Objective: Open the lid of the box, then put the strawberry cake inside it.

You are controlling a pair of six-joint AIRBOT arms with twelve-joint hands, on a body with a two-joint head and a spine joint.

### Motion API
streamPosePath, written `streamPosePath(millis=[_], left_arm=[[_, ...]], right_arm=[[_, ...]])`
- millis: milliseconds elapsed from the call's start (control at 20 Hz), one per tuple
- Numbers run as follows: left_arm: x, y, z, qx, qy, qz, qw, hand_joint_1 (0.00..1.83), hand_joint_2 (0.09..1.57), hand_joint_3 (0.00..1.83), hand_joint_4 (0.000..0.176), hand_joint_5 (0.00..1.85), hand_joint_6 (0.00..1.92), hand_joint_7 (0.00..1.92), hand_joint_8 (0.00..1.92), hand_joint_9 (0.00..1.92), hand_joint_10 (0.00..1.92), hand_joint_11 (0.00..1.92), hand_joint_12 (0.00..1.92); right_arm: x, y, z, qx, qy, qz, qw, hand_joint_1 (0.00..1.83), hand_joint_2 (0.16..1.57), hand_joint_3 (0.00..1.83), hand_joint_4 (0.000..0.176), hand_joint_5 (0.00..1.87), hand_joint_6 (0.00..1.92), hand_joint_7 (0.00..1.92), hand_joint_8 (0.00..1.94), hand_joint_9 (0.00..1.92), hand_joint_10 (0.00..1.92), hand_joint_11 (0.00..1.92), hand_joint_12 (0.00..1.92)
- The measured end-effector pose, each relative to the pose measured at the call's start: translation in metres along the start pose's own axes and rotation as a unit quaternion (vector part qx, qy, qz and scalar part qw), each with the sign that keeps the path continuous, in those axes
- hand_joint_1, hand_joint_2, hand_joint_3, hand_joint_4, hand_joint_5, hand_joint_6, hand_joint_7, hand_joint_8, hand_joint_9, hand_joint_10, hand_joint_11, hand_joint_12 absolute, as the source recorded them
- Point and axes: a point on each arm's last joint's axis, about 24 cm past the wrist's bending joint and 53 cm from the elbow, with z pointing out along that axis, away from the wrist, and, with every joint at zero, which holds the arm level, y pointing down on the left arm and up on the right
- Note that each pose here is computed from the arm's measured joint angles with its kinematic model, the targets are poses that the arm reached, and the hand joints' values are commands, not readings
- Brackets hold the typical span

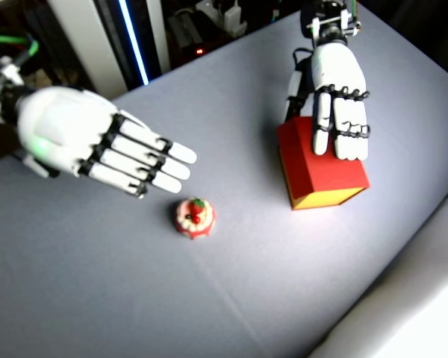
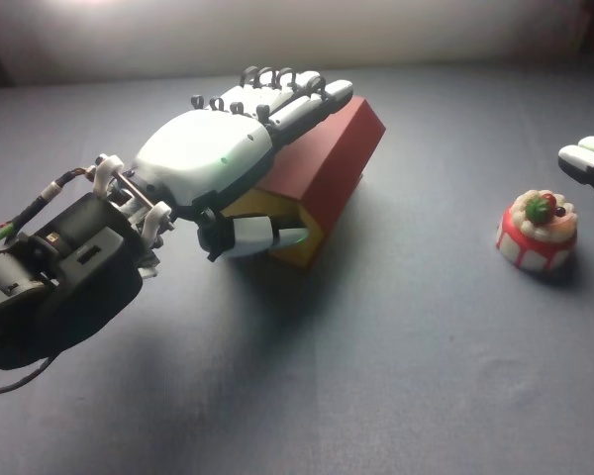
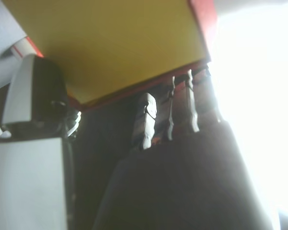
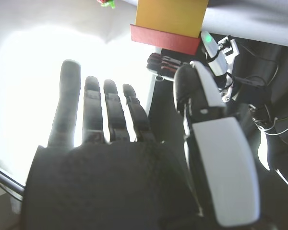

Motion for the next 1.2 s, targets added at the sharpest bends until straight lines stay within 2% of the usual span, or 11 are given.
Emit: streamPosePath(millis=[200,400,450,550,700,800,850,900,950,1150,1200], left_arm=[[-0.007,-0.005,0.0,0.011,-0.014,-0.011,0.9998,0.8,1.23,0.03,0.145,0.0,0.0,0.0,0.0,0.0,0.0,0.0,0.0],[-0.029,-0.009,-0.006,0.022,-0.043,-0.01,0.9988,0.84,1.23,0.02,0.105,0.0,0.0,0.0,0.0,0.0,0.0,0.0,0.0],[-0.035,-0.008,-0.007,0.022,-0.051,-0.011,0.9984,0.85,1.22,0.01,0.112,0.0,0.0,0.0,0.0,0.0,0.0,0.0,0.0],[-0.046,-0.007,-0.01,0.021,-0.063,-0.01,0.9977,0.84,1.23,0.01,0.081,0.0,0.0,0.0,0.0,0.0,0.0,0.0,0.0],[-0.058,-0.008,-0.014,0.024,-0.084,-0.017,0.996,0.77,1.24,0.01,0.067,0.0,0.0,0.0,0.0,0.0,0.0,0.0,0.0],[-0.066,-0.008,-0.019,0.028,-0.096,-0.016,0.9949,0.75,1.26,0.02,0.086,0.0,0.0,0.0,0.0,0.0,0.0,0.0,0.0],[-0.071,-0.009,-0.021,0.03,-0.103,-0.015,0.9942,0.78,1.25,0.01,0.122,0.0,0.0,0.0,0.0,0.0,0.0,0.0,0.0],[-0.079,-0.007,-0.023,0.028,-0.114,-0.018,0.9929,0.8,1.25,0.01,0.108,0.0,0.0,0.0,0.0,0.0,0.0,0.0,0.0],[-0.087,-0.006,-0.026,0.027,-0.125,-0.018,0.9916,0.81,1.25,0.01,0.12,0.0,0.0,0.0,0.0,0.0,0.0,0.0,0.0],[-0.111,0.008,-0.034,0.008,-0.159,-0.028,0.9869,0.74,1.27,0.01,0.114,0.0,0.0,0.0,0.0,0.0,0.0,0.0,0.0],[-0.116,0.012,-0.036,0.003,-0.164,-0.027,0.9862,0.74,1.28,0.01,0.094,0.0,0.0,0.0,0.0,0.0,0.0,0.0,0.0]], right_arm=[[0.001,0.0,0.0,0.0,0.0,0.001,1.0,0.62,1.33,0.0,0.0,0.0,0.0,0.0,0.0,0.0,0.0,0.0,0.0],[0.001,0.0,0.0,0.001,0.0,0.001,1.0,0.62,1.33,0.0,0.0,0.0,0.0,0.0,0.0,0.0,0.0,0.0,0.0],[0.001,0.0,0.0,0.001,0.0,0.002,1.0,0.62,1.33,0.0,0.0,0.0,0.0,0.0,0.0,0.0,0.0,0.0,0.0],[0.001,-0.001,0.0,0.002,0.001,0.001,1.0,0.62,1.33,0.0,0.0,0.0,0.0,0.0,0.0,0.0,0.0,0.0,0.0],[0.001,-0.001,0.0,0.003,0.001,0.001,1.0,0.6,1.33,0.0,0.0,0.0,0.0,0.0,0.0,0.0,0.0,0.0,0.0],[0.001,-0.001,0.0,0.002,0.001,0.001,1.0,0.6,1.33,0.0,0.0,0.0,0.0,0.0,0.0,0.0,0.0,0.0,0.0],[0.001,-0.002,0.0,0.003,0.001,0.002,1.0,0.59,1.33,0.0,0.0,0.0,0.0,0.0,0.0,0.0,0.0,0.0,0.0],[0.001,-0.002,0.0,0.003,0.001,0.002,1.0,0.59,1.33,0.0,0.0,0.0,0.0,0.0,0.0,0.0,0.0,0.0,0.0],[0.001,-0.001,0.0,0.002,0.0,0.001,1.0,0.59,1.33,0.0,0.0,0.0,0.0,0.0,0.0,0.0,0.0,0.0,0.0],[0.001,-0.001,0.0,0.003,0.0,0.002,1.0,0.6,1.33,0.0,0.0,0.0,0.0,0.0,0.0,0.0,0.0,0.0,0.0],[0.001,-0.001,0.0,0.002,0.0,0.001,1.0,0.6,1.33,0.0,0.0,0.0,0.0,0.0,0.0,0.0,0.0,0.0,0.0]])
